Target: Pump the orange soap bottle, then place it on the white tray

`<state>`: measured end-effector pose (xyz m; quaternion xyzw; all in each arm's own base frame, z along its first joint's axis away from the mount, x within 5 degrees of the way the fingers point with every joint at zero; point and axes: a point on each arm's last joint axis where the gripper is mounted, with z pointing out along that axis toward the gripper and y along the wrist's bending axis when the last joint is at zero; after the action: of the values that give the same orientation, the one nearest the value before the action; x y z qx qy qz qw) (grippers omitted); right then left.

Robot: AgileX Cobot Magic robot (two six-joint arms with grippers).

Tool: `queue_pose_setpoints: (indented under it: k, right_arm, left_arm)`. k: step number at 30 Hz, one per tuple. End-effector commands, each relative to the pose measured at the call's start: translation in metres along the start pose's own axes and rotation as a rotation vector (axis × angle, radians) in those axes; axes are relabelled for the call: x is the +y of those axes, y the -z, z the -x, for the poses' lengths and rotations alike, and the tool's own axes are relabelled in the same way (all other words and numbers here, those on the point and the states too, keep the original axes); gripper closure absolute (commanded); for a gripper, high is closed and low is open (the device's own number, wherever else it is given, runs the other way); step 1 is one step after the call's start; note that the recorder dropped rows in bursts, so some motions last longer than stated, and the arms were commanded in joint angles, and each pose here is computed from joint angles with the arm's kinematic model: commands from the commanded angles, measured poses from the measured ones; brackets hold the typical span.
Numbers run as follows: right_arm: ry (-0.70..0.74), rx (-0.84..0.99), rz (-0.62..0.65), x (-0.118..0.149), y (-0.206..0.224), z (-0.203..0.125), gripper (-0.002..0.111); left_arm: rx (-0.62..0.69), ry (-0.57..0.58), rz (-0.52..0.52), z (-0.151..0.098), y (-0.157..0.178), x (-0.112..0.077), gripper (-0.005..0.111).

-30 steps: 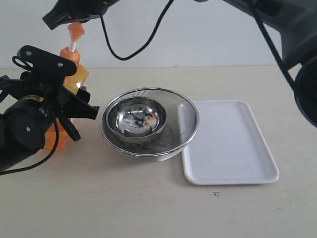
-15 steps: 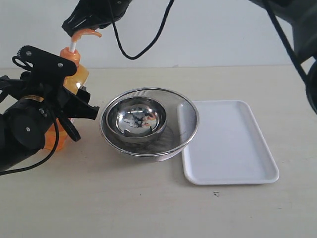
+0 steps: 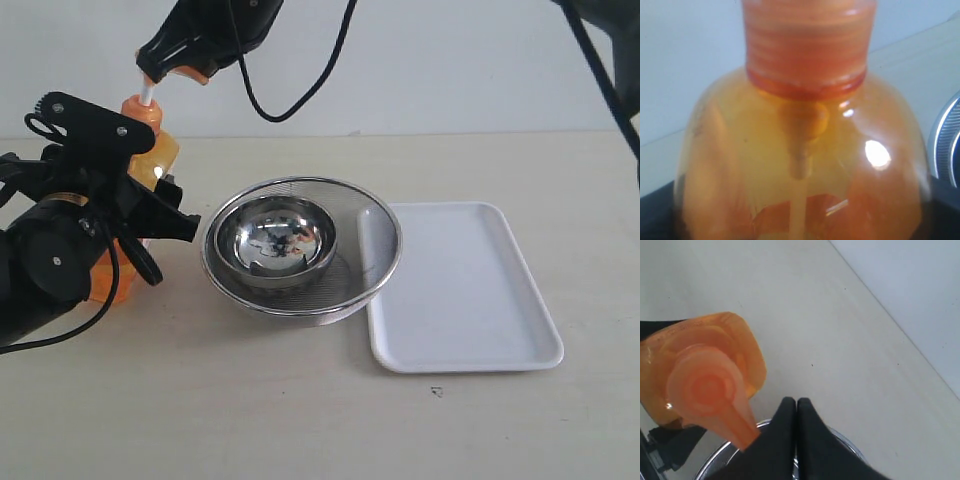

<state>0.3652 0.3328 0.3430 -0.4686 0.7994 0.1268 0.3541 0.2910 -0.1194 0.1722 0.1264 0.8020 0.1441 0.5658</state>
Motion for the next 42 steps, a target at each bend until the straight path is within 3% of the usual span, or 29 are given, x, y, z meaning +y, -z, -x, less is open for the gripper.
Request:
queue_pose_setpoints:
  k: [1, 4, 6, 9, 11, 14, 26, 42]
  right_arm:
    - [0.002, 0.012, 0.002, 0.000, 0.008, 0.001, 0.109]
    - [0.025, 0.011, -0.031, -0.003, 0.010, 0.001, 0.109]
    - [0.041, -0.019, -0.150, -0.013, 0.025, 0.007, 0.109]
    - [0.062, -0.060, -0.193, -0.015, 0.048, 0.014, 0.109]
    - [0.066, -0.107, -0.170, -0.011, 0.066, 0.020, 0.109]
    - [0.095, -0.148, -0.039, 0.002, 0.079, 0.024, 0.109]
    - [0.141, -0.132, 0.158, 0.019, 0.071, 0.021, 0.109]
    - [0.144, -0.117, 0.167, 0.017, 0.028, 0.014, 0.109]
  left_arm:
    - [0.028, 0.016, -0.016, -0.003, 0.002, -0.001, 0.102]
    - [0.026, 0.017, -0.016, -0.003, 0.002, -0.001, 0.102]
    - [0.036, 0.016, -0.031, -0.004, 0.002, -0.002, 0.102]
    - [0.033, 0.022, -0.053, -0.003, 0.002, -0.004, 0.102]
    - [0.030, 0.022, -0.056, -0.002, 0.002, -0.005, 0.102]
    - [0.036, 0.025, -0.073, -0.003, 0.002, -0.006, 0.102]
    - [0.036, 0.043, -0.112, -0.003, 0.002, -0.010, 0.102]
    - [0.035, 0.042, -0.113, -0.002, 0.002, -0.010, 0.102]
